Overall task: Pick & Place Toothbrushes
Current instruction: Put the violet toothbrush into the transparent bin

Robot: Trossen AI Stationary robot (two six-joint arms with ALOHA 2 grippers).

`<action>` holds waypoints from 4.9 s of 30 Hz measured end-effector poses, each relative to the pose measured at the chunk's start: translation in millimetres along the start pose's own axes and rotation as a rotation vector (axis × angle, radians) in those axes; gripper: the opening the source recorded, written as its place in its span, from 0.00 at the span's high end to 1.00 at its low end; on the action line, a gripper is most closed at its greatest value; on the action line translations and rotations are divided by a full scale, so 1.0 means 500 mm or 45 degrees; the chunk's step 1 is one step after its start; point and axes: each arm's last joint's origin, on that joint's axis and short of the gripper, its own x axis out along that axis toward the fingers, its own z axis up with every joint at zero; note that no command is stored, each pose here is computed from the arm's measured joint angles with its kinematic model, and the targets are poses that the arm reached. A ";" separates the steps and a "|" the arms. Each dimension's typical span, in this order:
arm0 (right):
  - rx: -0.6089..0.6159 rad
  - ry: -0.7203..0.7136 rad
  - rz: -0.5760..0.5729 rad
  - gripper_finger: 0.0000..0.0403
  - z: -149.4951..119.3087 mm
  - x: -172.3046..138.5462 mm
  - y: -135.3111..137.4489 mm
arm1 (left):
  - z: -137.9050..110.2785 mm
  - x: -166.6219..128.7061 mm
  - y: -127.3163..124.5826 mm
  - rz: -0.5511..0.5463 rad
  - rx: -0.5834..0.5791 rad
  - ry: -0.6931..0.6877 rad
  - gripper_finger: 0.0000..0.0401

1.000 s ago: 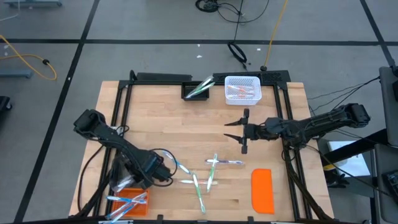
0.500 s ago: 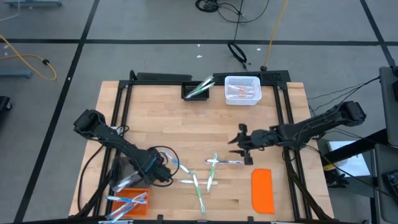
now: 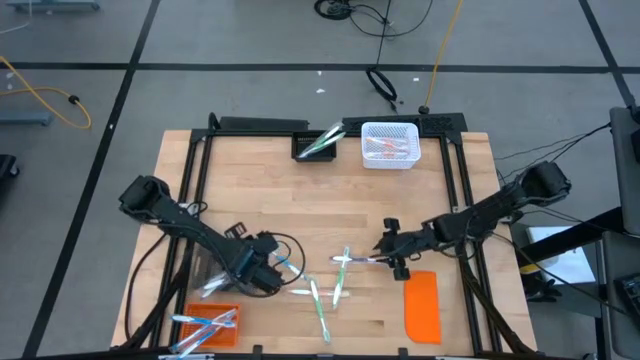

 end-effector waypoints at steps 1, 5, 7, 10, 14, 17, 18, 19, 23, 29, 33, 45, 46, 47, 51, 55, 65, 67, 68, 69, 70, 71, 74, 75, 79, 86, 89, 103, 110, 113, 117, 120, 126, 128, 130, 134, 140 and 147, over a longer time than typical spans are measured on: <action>0.002 0.007 0.004 0.59 -0.002 0.003 0.003 | 0.004 0.001 0.000 -0.003 0.002 -0.019 0.66; 0.004 0.003 0.024 0.59 -0.005 0.015 0.014 | 0.014 0.002 -0.004 -0.037 0.003 -0.051 0.66; -0.006 0.013 0.032 0.59 -0.009 0.020 0.019 | 0.014 0.002 -0.005 -0.047 -0.010 -0.047 0.66; -0.007 0.022 0.038 0.59 -0.013 0.029 0.024 | 0.012 0.002 -0.005 -0.068 -0.044 0.005 0.66; -0.012 0.046 0.033 0.59 -0.021 0.044 0.026 | 0.007 0.001 -0.007 -0.082 -0.048 0.031 0.66; 0.002 0.066 0.018 0.59 -0.026 0.052 0.026 | -0.001 -0.008 -0.003 -0.057 -0.066 -0.022 0.66; 0.004 0.073 0.016 0.59 -0.027 0.054 0.026 | -0.003 -0.010 -0.002 -0.057 -0.073 -0.022 0.66; 0.005 0.073 0.016 0.59 -0.028 0.055 0.026 | -0.005 -0.011 -0.001 -0.053 -0.075 -0.008 0.66; 0.007 0.060 0.019 0.59 -0.026 0.056 0.026 | -0.014 -0.010 0.006 -0.028 -0.077 0.115 0.66; 0.008 0.055 -0.007 0.73 -0.026 0.056 0.025 | -0.020 -0.021 0.014 -0.026 -0.136 0.083 0.66; 0.000 0.061 -0.019 0.90 -0.027 0.056 0.024 | -0.026 -0.042 0.031 -0.028 -0.182 -0.020 0.66; -0.057 0.035 -0.077 0.99 -0.019 0.037 0.016 | -0.015 -0.114 0.087 -0.086 -0.344 -0.663 0.66; -0.063 0.018 -0.097 0.99 -0.016 0.031 0.014 | -0.013 -0.117 0.087 -0.083 -0.346 -0.710 0.66; -0.067 -0.021 -0.120 0.99 -0.009 0.024 0.012 | -0.010 -0.119 0.088 -0.077 -0.341 -0.749 0.66; -0.048 -0.173 -0.241 0.99 0.021 -0.008 -0.003 | 0.000 -0.123 0.084 -0.065 -0.326 -0.859 0.66; -0.018 -0.312 -0.314 1.00 0.048 -0.045 -0.024 | 0.012 -0.127 0.078 -0.078 -0.328 -0.938 0.66; -0.045 -0.699 -0.423 1.00 0.107 -0.120 -0.053 | 0.040 -0.155 0.056 -0.023 -0.284 -1.259 0.66; -0.052 -0.793 -0.430 1.00 0.119 -0.132 -0.054 | 0.046 -0.163 0.050 -0.014 -0.282 -1.316 0.66; -0.056 -0.833 -0.434 1.00 0.124 -0.137 -0.053 | 0.049 -0.168 0.047 -0.012 -0.281 -1.343 0.66; -0.058 -0.878 -0.436 1.00 0.130 -0.141 -0.053 | 0.052 -0.173 0.044 -0.013 -0.285 -1.369 0.66; -0.064 -0.915 -0.438 1.00 0.134 -0.145 -0.053 | 0.056 -0.179 0.040 -0.017 -0.286 -1.396 0.66; -0.073 -0.947 -0.444 1.00 0.138 -0.149 -0.052 | 0.060 -0.185 0.037 -0.020 -0.280 -1.421 0.66; -0.092 -1.018 -0.458 1.00 0.147 -0.158 -0.052 | 0.075 -0.206 0.028 -0.053 -0.247 -1.478 0.66; -0.097 -1.034 -0.462 1.00 0.149 -0.160 -0.052 | 0.080 -0.213 0.025 -0.074 -0.229 -1.495 0.66; -0.118 -1.101 -0.426 1.00 0.156 -0.167 -0.050 | 0.107 -0.240 0.022 -0.161 -0.134 -1.575 0.66; -0.142 -1.178 -0.385 1.00 0.163 -0.176 -0.047 | 0.161 -0.268 0.036 -0.375 0.025 -1.731 0.66; -0.143 -1.188 -0.384 1.00 0.164 -0.177 -0.046 | 0.185 -0.264 0.040 -0.449 0.063 -1.770 0.66; -0.165 -1.207 -0.360 1.00 0.167 -0.169 -0.044 | 0.266 -0.222 0.044 -0.587 0.102 -1.834 0.66; -0.165 -1.184 -0.374 1.00 0.166 -0.158 -0.049 | 0.289 -0.205 0.040 -0.652 0.134 -1.856 0.66; -0.166 -1.182 -0.374 1.00 0.166 -0.158 -0.051 | 0.289 -0.205 0.040 -0.690 0.141 -1.852 0.68; -0.166 -1.175 -0.376 0.99 0.166 -0.157 -0.052 | 0.289 -0.205 0.040 -0.683 0.143 -1.852 0.80; -0.166 -1.163 -0.375 0.98 0.165 -0.156 -0.052 | 0.289 -0.205 0.039 -0.682 0.146 -1.850 0.94; -0.164 -1.158 -0.378 0.96 0.164 -0.155 -0.052 | 0.288 -0.204 0.039 -0.687 0.136 -1.838 0.95; -0.164 -1.155 -0.379 0.95 0.164 -0.155 -0.052 | 0.288 -0.203 0.039 -0.685 0.136 -1.835 0.97; -0.166 -1.146 -0.378 0.94 0.163 -0.154 -0.052 | 0.288 -0.202 0.038 -0.683 0.142 -1.830 0.98; -0.183 -1.135 -0.388 0.91 0.162 -0.153 -0.052 | 0.287 -0.200 0.037 -0.686 0.142 -1.808 0.98; -0.202 -1.106 -0.397 0.79 0.160 -0.149 -0.052 | 0.279 -0.198 0.030 -0.658 0.142 -1.779 0.98; -0.203 -1.079 -0.396 0.61 0.157 -0.146 -0.053 | 0.241 -0.213 0.040 -0.575 0.112 -1.677 0.98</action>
